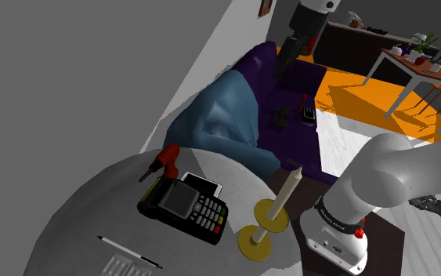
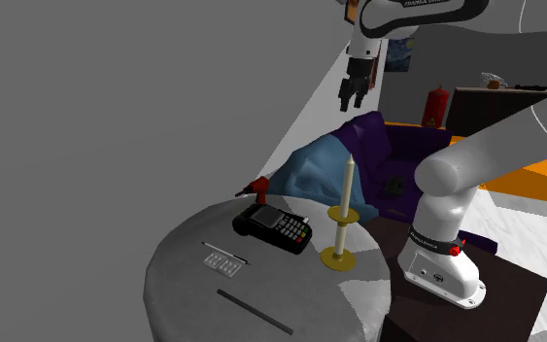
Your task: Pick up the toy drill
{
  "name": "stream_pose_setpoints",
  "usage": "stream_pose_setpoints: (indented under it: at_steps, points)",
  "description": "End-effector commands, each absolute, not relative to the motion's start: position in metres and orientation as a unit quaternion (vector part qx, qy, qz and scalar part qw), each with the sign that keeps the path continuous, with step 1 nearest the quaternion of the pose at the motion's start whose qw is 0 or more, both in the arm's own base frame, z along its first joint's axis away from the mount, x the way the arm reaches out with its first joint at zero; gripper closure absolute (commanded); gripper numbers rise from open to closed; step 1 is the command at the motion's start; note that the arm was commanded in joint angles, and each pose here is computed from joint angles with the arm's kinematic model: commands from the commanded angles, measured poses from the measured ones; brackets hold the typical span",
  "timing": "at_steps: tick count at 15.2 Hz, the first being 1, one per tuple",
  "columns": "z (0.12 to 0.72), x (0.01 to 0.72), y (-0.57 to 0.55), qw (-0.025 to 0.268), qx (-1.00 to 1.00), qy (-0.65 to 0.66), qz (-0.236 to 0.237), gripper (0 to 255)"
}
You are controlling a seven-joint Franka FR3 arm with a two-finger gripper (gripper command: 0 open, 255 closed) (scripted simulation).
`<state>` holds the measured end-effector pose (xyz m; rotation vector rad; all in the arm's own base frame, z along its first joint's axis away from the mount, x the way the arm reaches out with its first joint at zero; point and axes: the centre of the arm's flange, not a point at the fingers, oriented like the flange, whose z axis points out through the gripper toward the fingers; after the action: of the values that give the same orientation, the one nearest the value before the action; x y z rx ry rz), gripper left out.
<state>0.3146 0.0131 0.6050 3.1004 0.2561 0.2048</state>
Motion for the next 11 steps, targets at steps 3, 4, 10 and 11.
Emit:
stream_pose_setpoints:
  at_steps: [3,4,10,11]
  points:
    - [0.591,0.311,0.037,0.014,0.997,0.044,0.064,0]
    - [0.584,0.310,0.049,0.016,0.998,0.025,0.063,0]
    - [0.543,0.314,0.120,0.023,0.994,-0.088,0.057,0]
    - [0.536,0.316,0.132,0.024,0.992,-0.107,0.056,0]
